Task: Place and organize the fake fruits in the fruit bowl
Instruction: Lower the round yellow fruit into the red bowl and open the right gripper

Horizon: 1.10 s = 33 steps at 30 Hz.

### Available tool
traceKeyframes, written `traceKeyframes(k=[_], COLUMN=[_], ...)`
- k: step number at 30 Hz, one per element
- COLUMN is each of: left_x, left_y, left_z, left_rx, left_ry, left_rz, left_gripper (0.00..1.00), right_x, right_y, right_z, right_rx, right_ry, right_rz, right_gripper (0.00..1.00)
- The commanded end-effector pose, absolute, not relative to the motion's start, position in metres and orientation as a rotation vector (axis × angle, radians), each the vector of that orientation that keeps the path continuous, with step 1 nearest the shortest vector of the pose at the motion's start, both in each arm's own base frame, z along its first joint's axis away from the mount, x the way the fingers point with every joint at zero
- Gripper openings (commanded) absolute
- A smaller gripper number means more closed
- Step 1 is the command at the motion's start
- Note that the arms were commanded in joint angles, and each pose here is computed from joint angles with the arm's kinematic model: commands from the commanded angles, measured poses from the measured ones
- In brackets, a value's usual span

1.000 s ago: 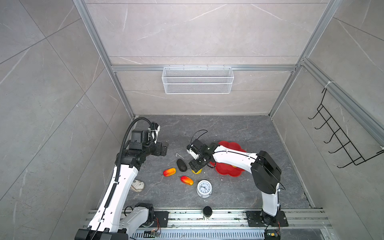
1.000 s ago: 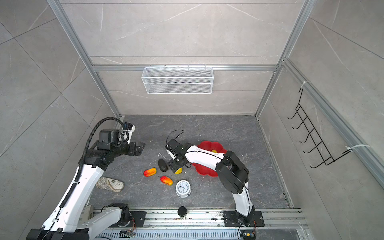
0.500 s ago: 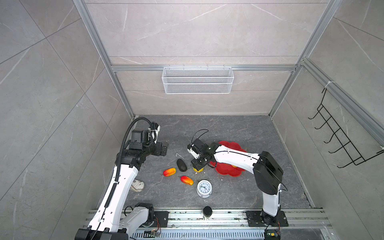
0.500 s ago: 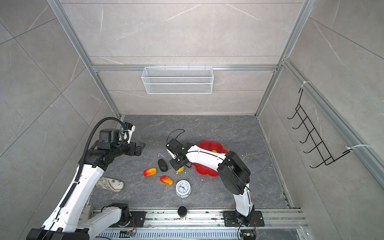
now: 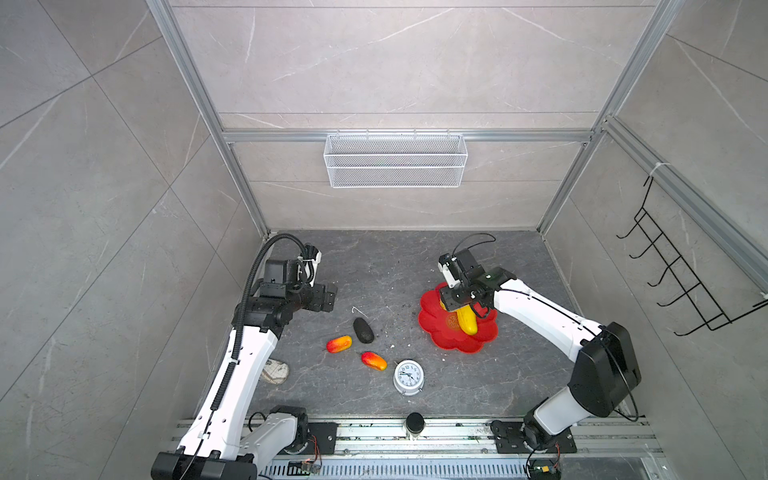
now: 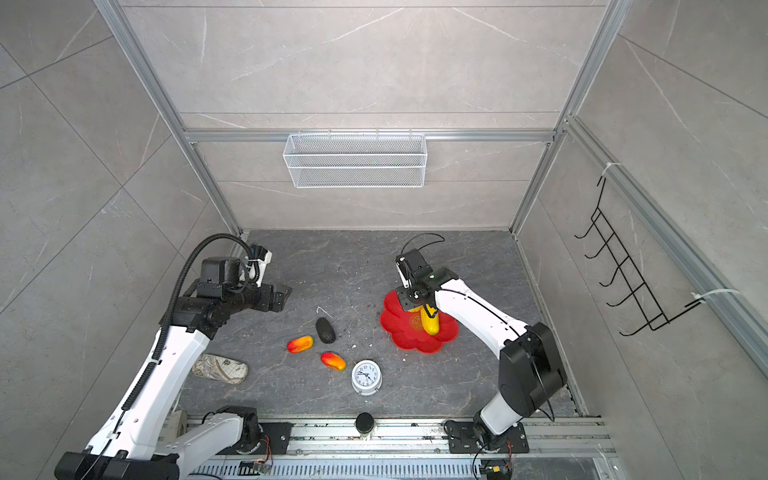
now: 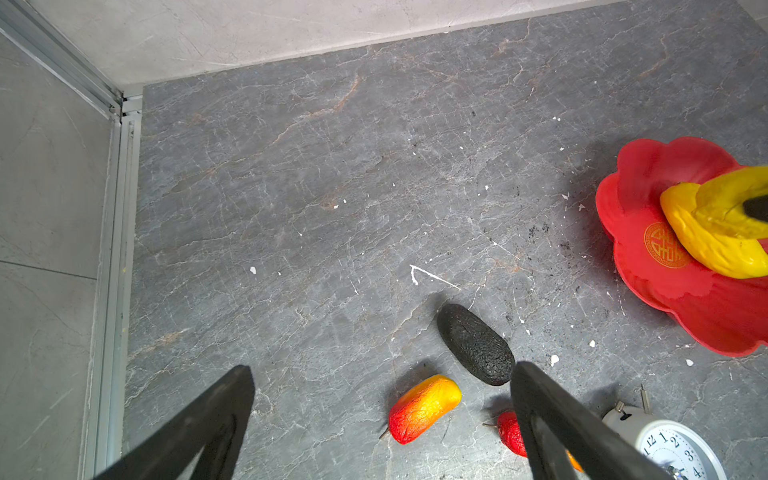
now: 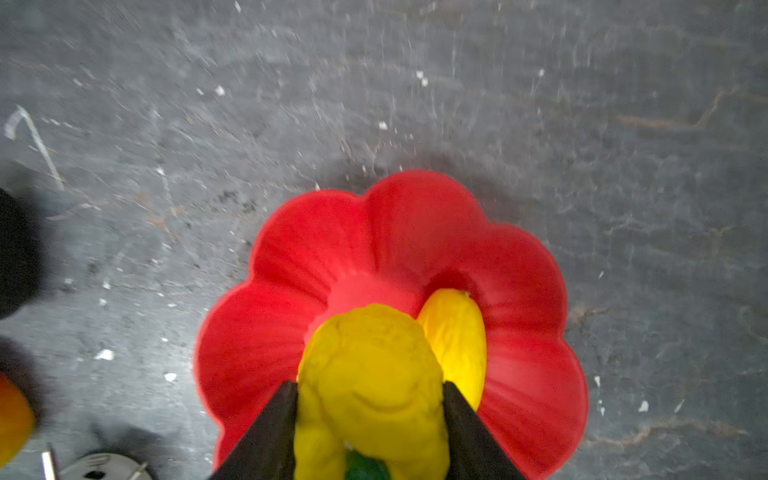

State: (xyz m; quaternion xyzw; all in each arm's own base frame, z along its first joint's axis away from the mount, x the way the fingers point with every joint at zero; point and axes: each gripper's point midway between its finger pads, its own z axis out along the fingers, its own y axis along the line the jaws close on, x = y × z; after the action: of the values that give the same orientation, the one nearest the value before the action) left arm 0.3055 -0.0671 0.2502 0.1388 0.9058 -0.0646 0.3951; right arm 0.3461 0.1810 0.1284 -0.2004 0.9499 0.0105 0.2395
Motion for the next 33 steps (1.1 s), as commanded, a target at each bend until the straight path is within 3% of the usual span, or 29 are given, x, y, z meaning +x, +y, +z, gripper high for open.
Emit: traceKeyframes(k=[1,16,22,26,30,33], left_x=[0.307,0.307,0.307,0.307,0.307,0.307], left_y=[-0.069,-0.071,-0.071,-0.071,-0.072,-0.072], left_z=[0.253,0.253,0.253,0.253,0.253,0.254], left_rx=[0.373,0.376,0.378,0.380,0.382,0.383], left_ry=[2.278,2.276,2.276,2.274,2.274,2.269], left_rz=[-0.176,-0.185,-0.188,-0.190,-0.194,-0.192], left_gripper=[1.00,1.00,1.00,1.00,1.00,1.00], right_x=[0.353,0.375,0.379,0.381,0.382,0.381], right_y=[0.178,0.170,0.168,0.169,0.167,0.164], right_z=[0.107,0.063,0.050,0.051,0.071,0.101], right_rx=[-0.546,-0.467,-0.449,-0.450,-0.458,-0.465], right_ry=[2.611,2.630,2.643,2.639,2.612,2.585], right_rz=[0.035,0.027,0.015,0.011,-0.002,-0.022], right_gripper=[0.49,0.49,0.54,0.63,0.84,0.94])
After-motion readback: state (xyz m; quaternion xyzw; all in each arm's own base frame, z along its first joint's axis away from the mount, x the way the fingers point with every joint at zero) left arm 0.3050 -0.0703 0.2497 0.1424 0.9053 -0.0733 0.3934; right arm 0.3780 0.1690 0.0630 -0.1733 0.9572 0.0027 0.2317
